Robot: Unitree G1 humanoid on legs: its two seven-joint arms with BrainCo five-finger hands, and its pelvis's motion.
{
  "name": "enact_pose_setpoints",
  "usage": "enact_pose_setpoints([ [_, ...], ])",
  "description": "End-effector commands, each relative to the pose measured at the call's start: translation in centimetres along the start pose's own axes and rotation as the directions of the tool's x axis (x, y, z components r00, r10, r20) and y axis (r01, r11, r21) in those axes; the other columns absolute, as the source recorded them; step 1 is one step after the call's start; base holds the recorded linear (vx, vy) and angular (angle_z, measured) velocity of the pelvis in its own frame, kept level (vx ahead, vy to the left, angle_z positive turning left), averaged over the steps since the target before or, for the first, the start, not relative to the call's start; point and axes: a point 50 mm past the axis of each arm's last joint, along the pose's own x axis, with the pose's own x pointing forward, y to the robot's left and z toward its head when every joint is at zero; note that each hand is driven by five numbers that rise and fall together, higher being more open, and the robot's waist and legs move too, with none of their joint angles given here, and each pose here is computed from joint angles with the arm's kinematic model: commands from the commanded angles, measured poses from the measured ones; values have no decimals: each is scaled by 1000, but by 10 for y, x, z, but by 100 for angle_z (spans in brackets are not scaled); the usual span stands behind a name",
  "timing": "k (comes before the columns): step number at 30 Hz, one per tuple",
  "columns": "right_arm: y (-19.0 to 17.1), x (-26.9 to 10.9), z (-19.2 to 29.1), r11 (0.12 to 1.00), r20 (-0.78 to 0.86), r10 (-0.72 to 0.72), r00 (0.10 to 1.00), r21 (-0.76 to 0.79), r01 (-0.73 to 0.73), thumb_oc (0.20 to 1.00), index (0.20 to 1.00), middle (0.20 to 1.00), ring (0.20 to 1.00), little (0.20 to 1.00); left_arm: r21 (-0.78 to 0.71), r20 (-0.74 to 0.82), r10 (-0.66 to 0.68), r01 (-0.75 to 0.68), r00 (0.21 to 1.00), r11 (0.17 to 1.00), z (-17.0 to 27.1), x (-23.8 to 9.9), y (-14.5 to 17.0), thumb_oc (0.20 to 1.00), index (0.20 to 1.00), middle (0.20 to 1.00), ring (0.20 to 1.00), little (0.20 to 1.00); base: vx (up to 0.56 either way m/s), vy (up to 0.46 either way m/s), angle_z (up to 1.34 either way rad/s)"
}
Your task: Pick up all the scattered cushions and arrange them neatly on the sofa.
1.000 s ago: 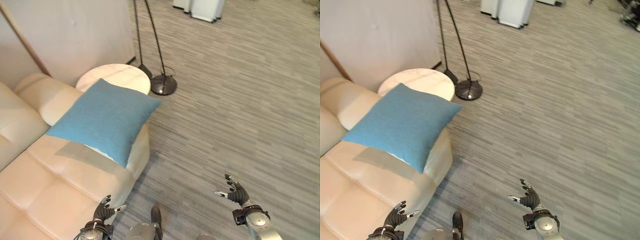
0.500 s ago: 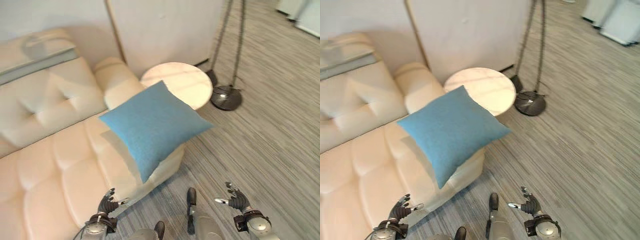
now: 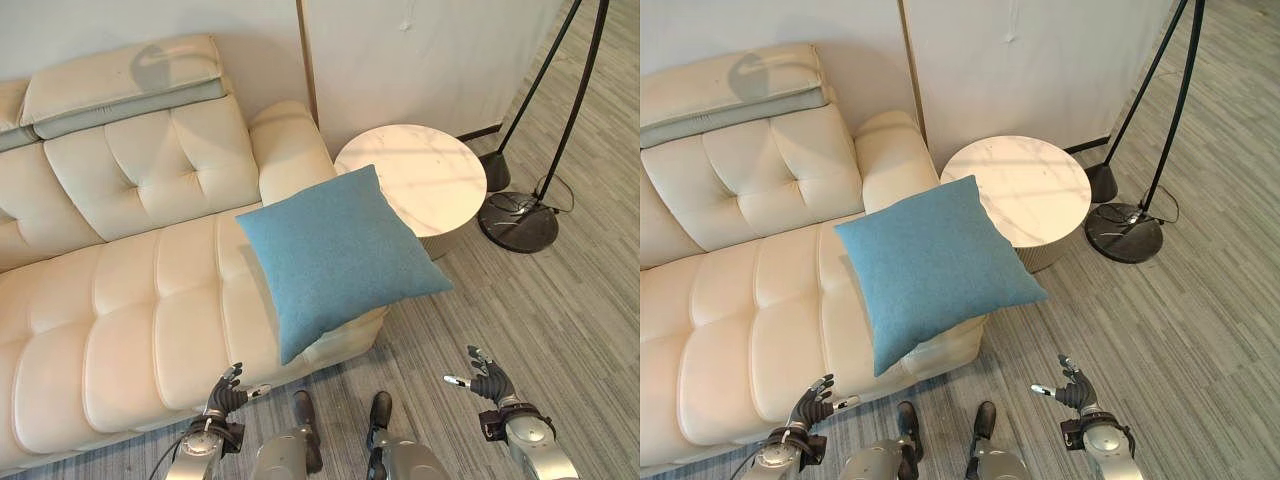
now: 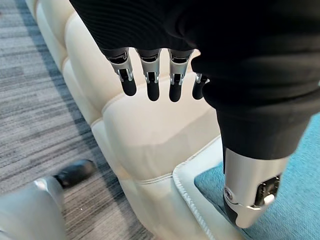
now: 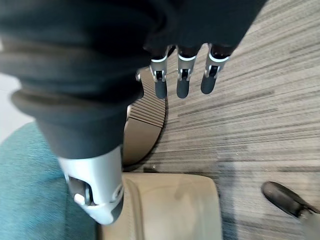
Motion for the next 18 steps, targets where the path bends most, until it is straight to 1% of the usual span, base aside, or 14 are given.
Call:
enact_pose_setpoints([
  [1, -10, -6, 1, 998, 32, -19, 999, -58, 20, 1000, 1000, 1000, 1000, 1000, -20, 48, 58, -57, 997, 998, 4, -5, 21, 1000, 1000, 1000, 1000, 1000, 170, 178, -56],
  [3, -9, -4, 2, 997, 30, -21, 999, -78, 23, 1000, 1000, 1000, 1000, 1000, -11, 42, 67, -67, 997, 998, 2, -7, 26, 1000, 1000, 1000, 1000, 1000, 141, 197, -50],
  [7, -19, -3, 12, 994, 74, -75, 994, -74, 81, 1000, 1000, 1000, 1000, 1000, -15, 62, 106, -105, 992, 994, 8, -7, 39, 1000, 1000, 1000, 1000, 1000, 102, 104, 7],
  [9, -32, 0, 20, 990, 97, -125, 987, -48, 130, 1000, 1000, 1000, 1000, 1000, -44, 72, 121, -118, 990, 992, 10, -7, 42, 1000, 1000, 1000, 1000, 1000, 118, -20, 35],
  [11, -38, 2, 24, 989, 104, -142, 984, -35, 147, 1000, 1000, 1000, 1000, 1000, -53, 77, 122, -119, 989, 992, 11, -6, 43, 1000, 1000, 1000, 1000, 1000, 106, -56, 22],
  [14, -54, 6, 46, 981, 171, -192, 966, -5, 196, 1000, 1000, 1000, 1000, 1000, -58, 122, 137, -131, 983, 990, 25, -3, 48, 1000, 1000, 1000, 1000, 1000, 122, -74, 27],
  [18, -69, 12, 78, 975, 275, -211, 938, -6, 221, 1000, 1000, 1000, 1000, 1000, -71, 182, 123, -112, 975, 991, 42, 1, 45, 1000, 1000, 1000, 1000, 1000, 72, -102, 80],
])
